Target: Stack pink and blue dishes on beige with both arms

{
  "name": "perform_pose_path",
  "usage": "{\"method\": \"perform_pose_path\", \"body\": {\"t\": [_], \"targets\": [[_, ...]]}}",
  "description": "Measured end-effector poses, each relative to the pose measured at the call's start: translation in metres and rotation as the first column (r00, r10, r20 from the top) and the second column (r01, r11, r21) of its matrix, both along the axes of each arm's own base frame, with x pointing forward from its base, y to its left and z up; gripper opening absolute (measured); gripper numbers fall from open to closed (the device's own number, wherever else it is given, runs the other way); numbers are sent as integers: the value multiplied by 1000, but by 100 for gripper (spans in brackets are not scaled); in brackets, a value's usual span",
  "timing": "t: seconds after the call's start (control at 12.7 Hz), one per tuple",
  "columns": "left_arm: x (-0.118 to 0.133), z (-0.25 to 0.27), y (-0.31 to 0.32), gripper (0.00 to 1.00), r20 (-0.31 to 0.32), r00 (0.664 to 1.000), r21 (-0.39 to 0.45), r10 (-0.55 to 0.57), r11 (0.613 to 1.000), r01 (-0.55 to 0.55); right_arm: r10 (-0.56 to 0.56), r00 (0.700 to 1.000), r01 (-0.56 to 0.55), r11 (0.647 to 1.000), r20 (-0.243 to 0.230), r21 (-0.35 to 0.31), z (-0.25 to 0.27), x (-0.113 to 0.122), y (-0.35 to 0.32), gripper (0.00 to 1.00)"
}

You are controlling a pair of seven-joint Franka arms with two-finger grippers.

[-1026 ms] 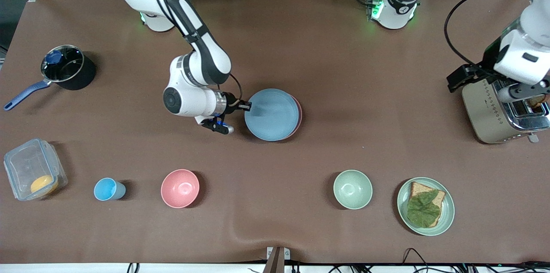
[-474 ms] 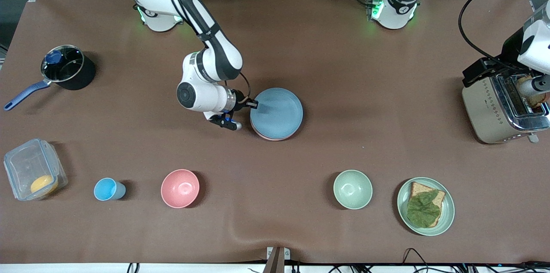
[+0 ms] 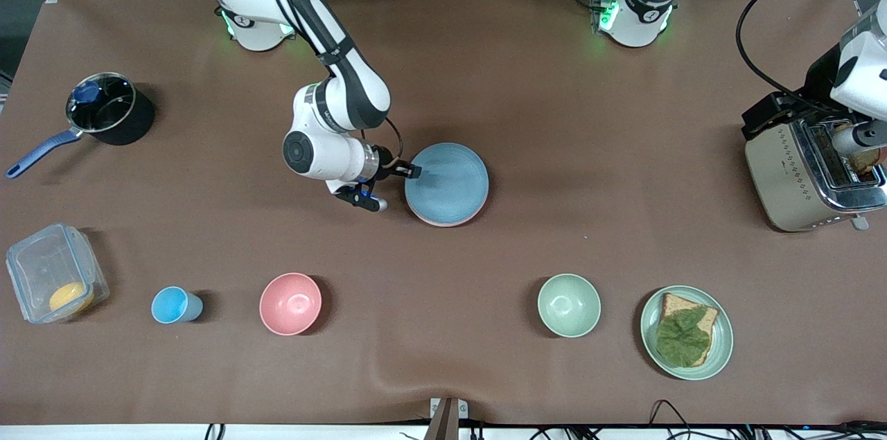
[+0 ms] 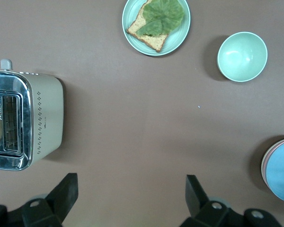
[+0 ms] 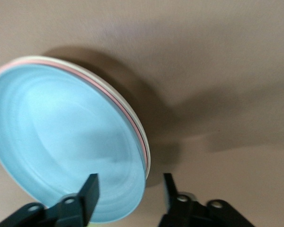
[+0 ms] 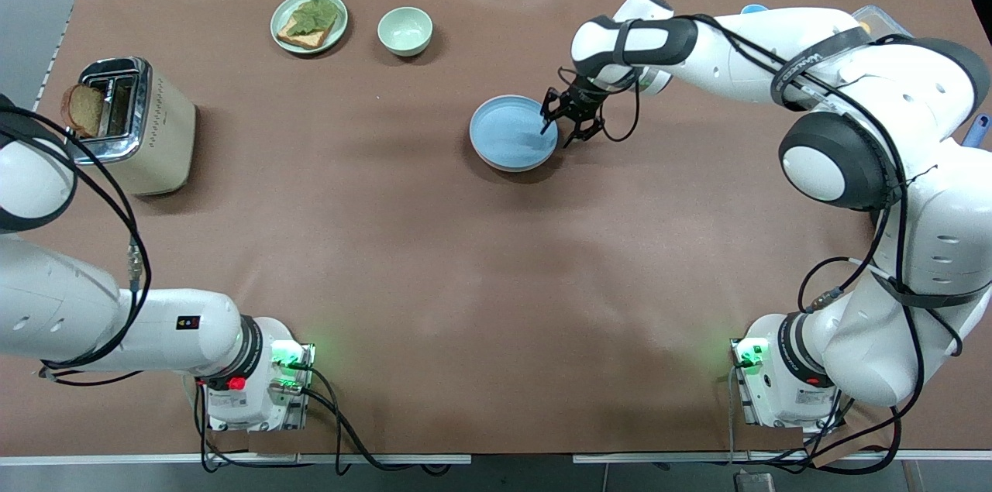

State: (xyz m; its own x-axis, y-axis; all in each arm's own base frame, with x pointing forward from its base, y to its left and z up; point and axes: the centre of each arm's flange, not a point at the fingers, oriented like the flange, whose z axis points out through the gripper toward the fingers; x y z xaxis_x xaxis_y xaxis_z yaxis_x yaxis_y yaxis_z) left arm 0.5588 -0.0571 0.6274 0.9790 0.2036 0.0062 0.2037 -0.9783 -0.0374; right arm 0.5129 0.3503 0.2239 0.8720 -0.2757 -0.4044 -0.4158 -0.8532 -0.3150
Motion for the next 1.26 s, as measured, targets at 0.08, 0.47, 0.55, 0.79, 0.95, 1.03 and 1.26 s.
{"method": "perform_pose_path", "body": {"t": [0.08,0.47,0.55,0.79,0.95,1.03,1.26], "targets": [[0,0,0,100,-1,1000,0,0,1000,0,19,1000,-19,1000,-4,-12,14,9,-15,83],[-1,0,0,100,-2,1000,-1,0,1000,0,172,984,-166,978,40,-128,101,55,-114,100],[-1,1,0,100,-3,1000,0,0,1000,0,209,976,-200,969,56,-144,113,62,-141,100],[-4,3,1,100,-11,999,0,-48,999,48,290,951,-265,944,108,-196,165,79,-250,100],[-6,7,3,100,-6,998,1,-68,998,68,329,935,-296,930,134,-219,227,81,-303,100],[-8,9,3,100,-3,997,1,-72,997,72,341,929,-307,926,141,-220,264,81,-316,100],[-10,14,4,100,3,997,2,-73,997,73,404,899,-347,893,169,-288,348,75,-331,100]]}}
